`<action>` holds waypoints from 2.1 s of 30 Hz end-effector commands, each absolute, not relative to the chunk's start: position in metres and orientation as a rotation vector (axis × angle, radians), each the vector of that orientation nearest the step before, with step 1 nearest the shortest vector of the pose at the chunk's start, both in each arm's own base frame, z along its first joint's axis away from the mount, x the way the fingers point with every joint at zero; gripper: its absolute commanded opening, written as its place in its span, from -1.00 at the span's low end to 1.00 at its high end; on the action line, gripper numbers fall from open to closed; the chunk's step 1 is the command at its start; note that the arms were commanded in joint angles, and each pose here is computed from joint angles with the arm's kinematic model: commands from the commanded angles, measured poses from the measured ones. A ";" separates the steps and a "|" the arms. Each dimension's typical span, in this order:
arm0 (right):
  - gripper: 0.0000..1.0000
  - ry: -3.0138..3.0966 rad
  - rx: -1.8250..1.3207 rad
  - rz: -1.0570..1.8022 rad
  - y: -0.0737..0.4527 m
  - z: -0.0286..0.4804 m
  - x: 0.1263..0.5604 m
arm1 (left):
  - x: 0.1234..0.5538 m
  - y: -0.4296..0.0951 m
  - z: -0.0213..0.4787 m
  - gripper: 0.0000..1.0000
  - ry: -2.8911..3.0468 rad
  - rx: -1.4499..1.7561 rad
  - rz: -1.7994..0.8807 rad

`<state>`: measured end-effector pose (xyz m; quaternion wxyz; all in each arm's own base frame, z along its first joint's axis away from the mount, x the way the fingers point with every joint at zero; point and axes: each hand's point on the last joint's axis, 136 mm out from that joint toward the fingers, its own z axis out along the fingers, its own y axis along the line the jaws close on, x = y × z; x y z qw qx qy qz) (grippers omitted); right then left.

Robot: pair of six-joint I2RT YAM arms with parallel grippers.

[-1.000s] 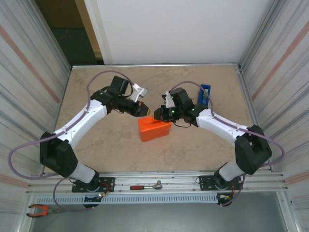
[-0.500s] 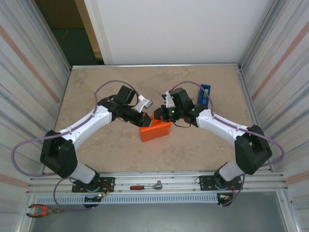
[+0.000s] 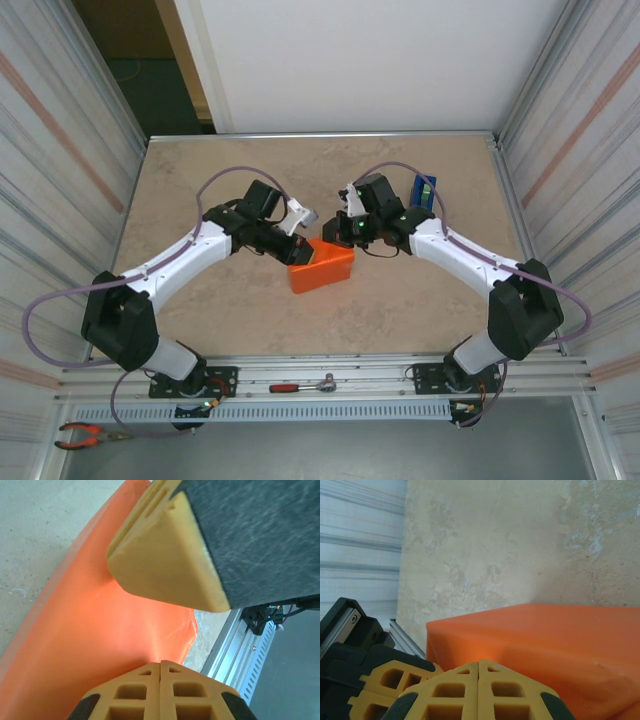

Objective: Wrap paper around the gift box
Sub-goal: Fold the wrapping paper for the gift box.

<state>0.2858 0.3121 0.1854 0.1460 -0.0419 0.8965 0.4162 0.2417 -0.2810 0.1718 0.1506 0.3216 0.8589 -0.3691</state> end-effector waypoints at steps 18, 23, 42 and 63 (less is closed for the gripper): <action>-1.00 2.671 -0.115 1.153 0.302 0.158 0.244 | 0.237 -0.272 0.163 -1.00 2.518 0.938 -0.994; -1.00 2.684 -0.091 1.142 0.296 0.149 0.242 | 0.251 -0.272 0.205 -1.00 2.421 0.906 -1.033; -1.00 2.685 -0.065 1.130 0.291 0.142 0.242 | 0.256 -0.245 0.208 -1.00 2.365 0.904 -0.804; -1.00 2.696 -0.058 1.121 0.290 0.139 0.242 | 0.234 -0.232 0.183 -1.00 2.413 0.816 -0.861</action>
